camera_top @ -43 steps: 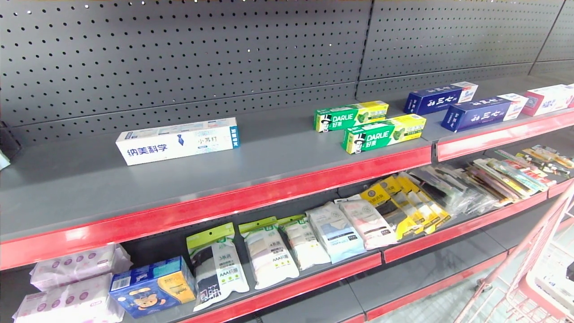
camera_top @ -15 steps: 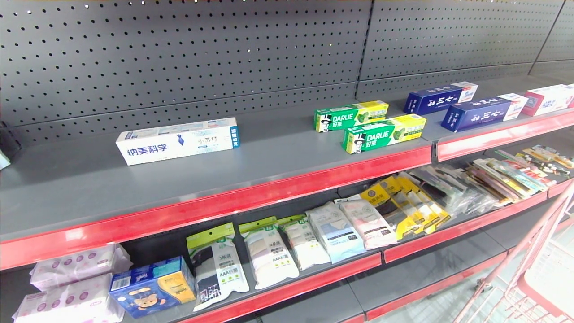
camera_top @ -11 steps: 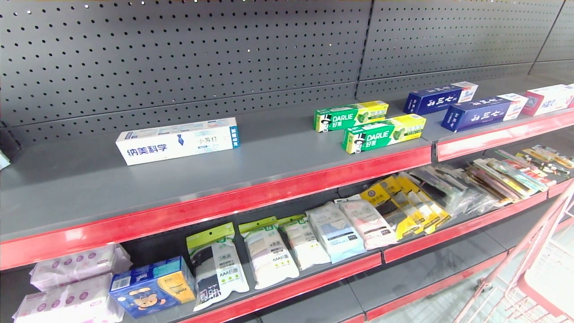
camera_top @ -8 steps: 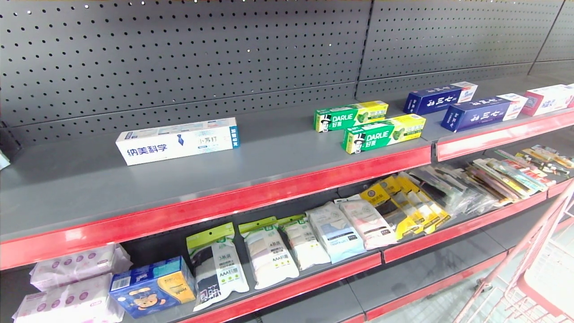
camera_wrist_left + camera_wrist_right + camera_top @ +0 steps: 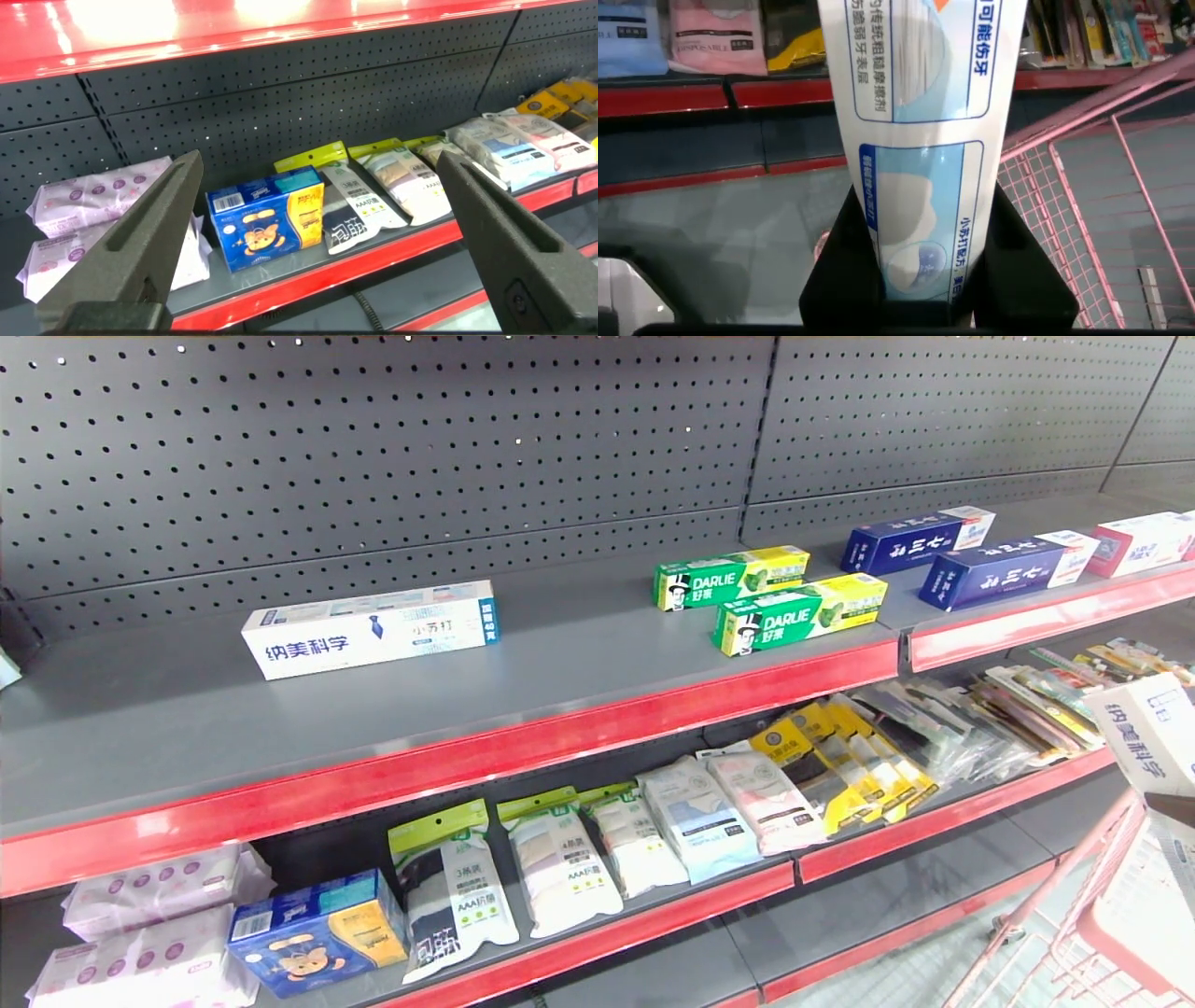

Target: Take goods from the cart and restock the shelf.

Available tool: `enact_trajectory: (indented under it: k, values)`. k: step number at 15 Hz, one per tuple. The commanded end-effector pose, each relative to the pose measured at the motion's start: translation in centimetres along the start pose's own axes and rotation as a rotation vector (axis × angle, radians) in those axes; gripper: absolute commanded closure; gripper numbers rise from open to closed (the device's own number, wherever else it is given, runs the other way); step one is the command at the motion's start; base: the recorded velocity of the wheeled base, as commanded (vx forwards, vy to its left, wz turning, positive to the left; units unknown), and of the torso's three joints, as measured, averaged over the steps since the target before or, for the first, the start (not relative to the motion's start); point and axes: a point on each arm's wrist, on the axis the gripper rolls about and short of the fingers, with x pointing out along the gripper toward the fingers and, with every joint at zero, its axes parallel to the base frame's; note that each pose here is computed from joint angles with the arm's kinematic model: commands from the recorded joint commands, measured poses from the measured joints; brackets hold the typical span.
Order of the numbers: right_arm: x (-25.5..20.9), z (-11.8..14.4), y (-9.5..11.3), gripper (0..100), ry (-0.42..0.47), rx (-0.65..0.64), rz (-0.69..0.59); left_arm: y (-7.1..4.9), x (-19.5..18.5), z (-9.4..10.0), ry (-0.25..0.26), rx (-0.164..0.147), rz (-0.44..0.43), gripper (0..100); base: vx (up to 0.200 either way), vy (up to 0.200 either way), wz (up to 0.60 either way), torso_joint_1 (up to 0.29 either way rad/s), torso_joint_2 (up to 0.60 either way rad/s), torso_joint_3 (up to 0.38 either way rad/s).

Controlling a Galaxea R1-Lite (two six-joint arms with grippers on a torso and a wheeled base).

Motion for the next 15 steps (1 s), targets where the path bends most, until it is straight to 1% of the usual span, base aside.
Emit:
enact_trajectory:
  k: [1, 5, 7, 9, 15]
  values:
    - [-1.0, 1.0, 1.4, 100, -0.048, -0.019, 0.013, 0.0, 0.0, 0.0, 0.0, 0.0, 0.0, 0, 0.0, 0.0, 0.0, 0.0, 0.0, 0.0]
    - [-2.0, 0.9, 2.3, 100, -0.072, -0.029, -0.009, 0.0, 0.0, 0.0, 0.002, 0.0, 0.0, 0, 0.0, 0.0, 0.0, 0.0, 0.0, 0.0]
    - [-2.5, 1.2, 2.4, 100, -0.092, -0.038, -0.022, 0.0, 0.0, 0.0, 0.002, 0.0, 0.0, 0, 0.0, 0.0, 0.0, 0.0, 0.0, 0.0]
    - [-2.7, 0.9, 2.7, 100, -0.091, -0.042, -0.02, 0.0, 0.0, 0.0, 0.0, 0.0, 0.0, 0, 0.0, 0.0, 0.0, 0.0, 0.0, 0.0]
    - [-3.0, 1.0, 2.8, 100, -0.101, -0.054, -0.03, 0.0, 0.0, 0.0, 0.0, 0.0, 0.0, 0, 0.0, 0.0, 0.0, 0.0, 0.0, 0.0]
